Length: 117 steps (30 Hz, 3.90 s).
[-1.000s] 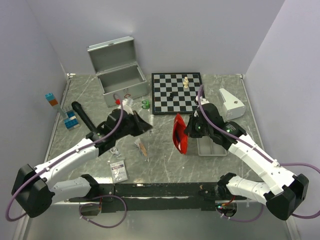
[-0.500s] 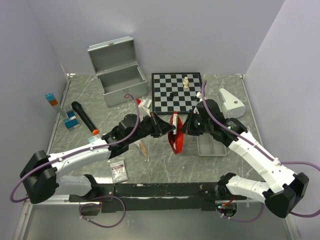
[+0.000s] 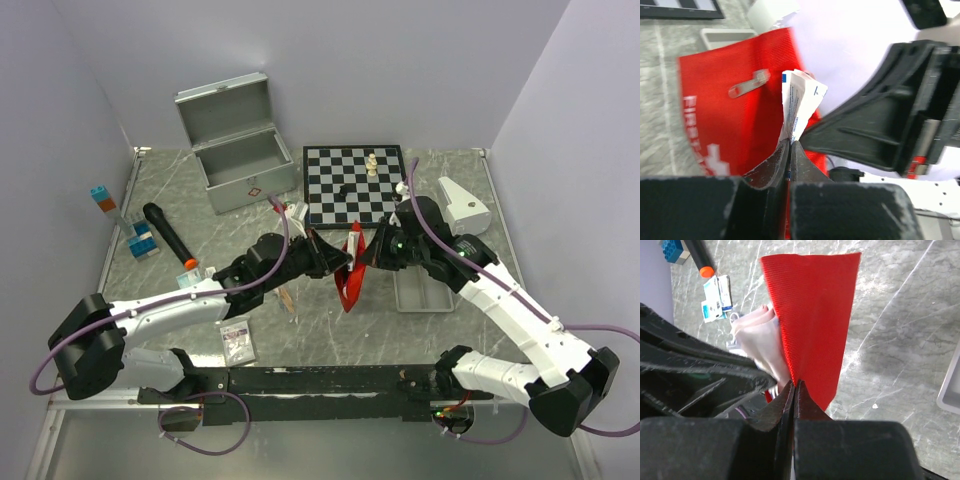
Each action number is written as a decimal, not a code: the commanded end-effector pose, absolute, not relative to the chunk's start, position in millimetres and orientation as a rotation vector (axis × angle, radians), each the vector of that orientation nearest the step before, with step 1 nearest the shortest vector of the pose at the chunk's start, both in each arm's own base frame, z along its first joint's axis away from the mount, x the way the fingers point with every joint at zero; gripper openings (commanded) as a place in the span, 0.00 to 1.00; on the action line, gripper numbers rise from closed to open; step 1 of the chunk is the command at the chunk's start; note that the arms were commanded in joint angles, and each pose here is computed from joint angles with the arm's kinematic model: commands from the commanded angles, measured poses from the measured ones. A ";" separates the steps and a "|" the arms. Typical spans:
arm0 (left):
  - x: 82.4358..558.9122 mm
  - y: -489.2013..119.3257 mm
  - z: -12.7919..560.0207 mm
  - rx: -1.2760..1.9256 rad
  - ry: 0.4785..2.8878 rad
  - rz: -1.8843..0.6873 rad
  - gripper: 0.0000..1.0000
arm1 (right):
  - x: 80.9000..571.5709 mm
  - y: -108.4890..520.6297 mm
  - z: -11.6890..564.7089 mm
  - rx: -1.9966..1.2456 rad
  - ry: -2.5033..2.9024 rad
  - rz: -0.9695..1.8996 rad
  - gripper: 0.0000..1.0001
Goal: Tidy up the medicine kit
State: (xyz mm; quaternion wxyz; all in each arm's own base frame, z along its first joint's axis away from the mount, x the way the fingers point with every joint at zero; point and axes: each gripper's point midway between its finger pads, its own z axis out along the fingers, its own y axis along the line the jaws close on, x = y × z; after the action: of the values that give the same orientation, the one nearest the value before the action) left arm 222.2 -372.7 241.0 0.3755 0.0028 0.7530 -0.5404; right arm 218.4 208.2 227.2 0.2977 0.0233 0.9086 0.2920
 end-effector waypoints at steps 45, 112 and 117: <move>254.4 -99.2 93.8 -0.770 2.297 -0.222 0.97 | 227.6 180.2 187.3 -0.035 2.371 0.584 0.00; 274.6 -205.8 183.7 -0.419 2.116 -0.949 0.01 | 225.1 200.2 193.9 -0.040 2.381 0.715 0.00; 241.2 -270.5 239.7 -0.235 1.999 -1.213 0.01 | 231.2 204.0 204.7 -0.017 2.377 0.721 0.00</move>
State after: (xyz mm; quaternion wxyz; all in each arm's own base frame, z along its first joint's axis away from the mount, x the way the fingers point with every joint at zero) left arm 255.7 -221.0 175.0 0.3689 -0.1361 0.8434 -0.3661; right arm 218.5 195.4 174.6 0.2998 -0.0175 0.9198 0.2527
